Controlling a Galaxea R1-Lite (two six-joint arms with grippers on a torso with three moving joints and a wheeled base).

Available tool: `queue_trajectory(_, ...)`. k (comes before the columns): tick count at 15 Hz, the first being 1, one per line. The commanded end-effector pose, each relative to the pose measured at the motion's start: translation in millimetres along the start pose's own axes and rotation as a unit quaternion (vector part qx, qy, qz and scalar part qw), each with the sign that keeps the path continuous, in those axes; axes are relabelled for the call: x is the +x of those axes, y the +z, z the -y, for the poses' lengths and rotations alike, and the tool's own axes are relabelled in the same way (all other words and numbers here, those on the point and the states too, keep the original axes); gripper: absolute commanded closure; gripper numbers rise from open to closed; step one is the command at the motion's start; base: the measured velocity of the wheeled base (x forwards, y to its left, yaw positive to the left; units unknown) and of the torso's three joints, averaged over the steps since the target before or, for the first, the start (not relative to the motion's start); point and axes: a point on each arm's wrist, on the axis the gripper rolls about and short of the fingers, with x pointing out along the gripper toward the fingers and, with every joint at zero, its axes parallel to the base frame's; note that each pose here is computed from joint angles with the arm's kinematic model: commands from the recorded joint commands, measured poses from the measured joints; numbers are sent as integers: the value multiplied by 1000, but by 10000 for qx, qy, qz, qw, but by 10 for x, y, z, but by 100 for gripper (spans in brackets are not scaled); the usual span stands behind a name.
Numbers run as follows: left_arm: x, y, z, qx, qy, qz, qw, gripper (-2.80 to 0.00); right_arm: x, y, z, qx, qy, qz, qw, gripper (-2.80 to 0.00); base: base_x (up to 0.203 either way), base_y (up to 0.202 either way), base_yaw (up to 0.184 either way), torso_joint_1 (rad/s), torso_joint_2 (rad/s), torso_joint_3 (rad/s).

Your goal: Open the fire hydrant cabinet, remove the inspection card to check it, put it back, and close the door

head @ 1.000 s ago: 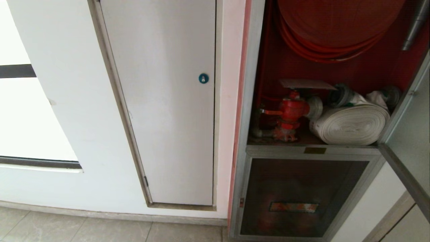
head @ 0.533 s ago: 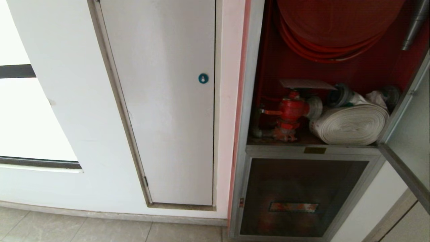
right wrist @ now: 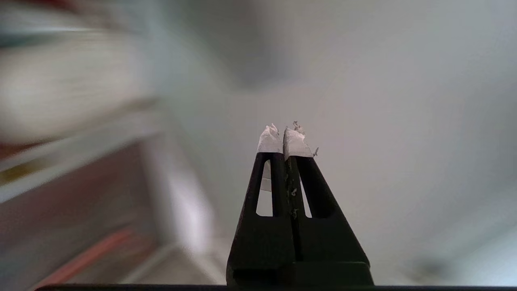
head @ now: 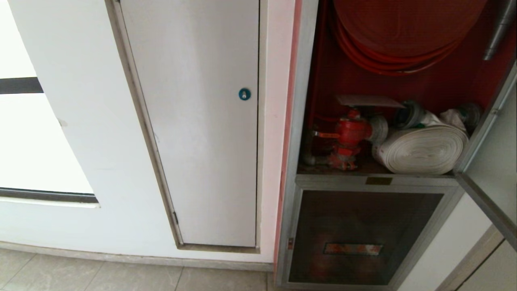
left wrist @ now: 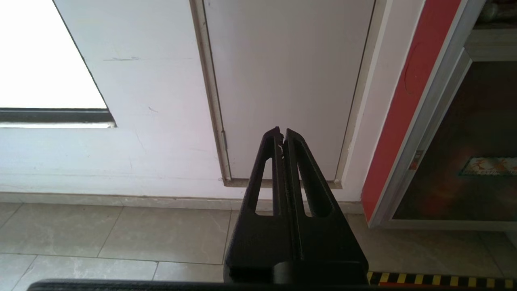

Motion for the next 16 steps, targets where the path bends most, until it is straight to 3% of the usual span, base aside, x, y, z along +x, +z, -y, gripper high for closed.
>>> queue_trajectory(1,1,1,0,-2,-3,-5,10000,0,-7,5,-89,7,979,115,9951,0,0,0,0,0,0,0)
queue_trajectory(3,1,1,0,-2,4,-5,10000,0,-46,-7,-246,253,2085,128,9776,0,0,0,0,0,0,0)
queue_trajectory(5,1,1,0,-2,-3,-5,10000,0,-107,-65,-374,399,2780,42,9598,0,0,0,0,0,0,0)
queue_trajectory(9,1,1,0,-2,4,-5,10000,0,-474,-292,-398,398,3802,185,9238,0,0,0,0,0,0,0)
queue_trajectory(11,1,1,0,-2,2,-5,10000,0,-641,-382,-363,426,4337,313,8995,0,0,0,0,0,0,0)
queue_trajectory(12,1,1,0,-2,4,-5,10000,0,-724,-436,-306,483,4474,404,8921,0,0,0,0,0,0,0)
queue_trajectory(16,1,1,0,-2,4,-5,10000,0,-986,-739,-60,643,4602,795,8819,0,0,0,0,0,0,0)
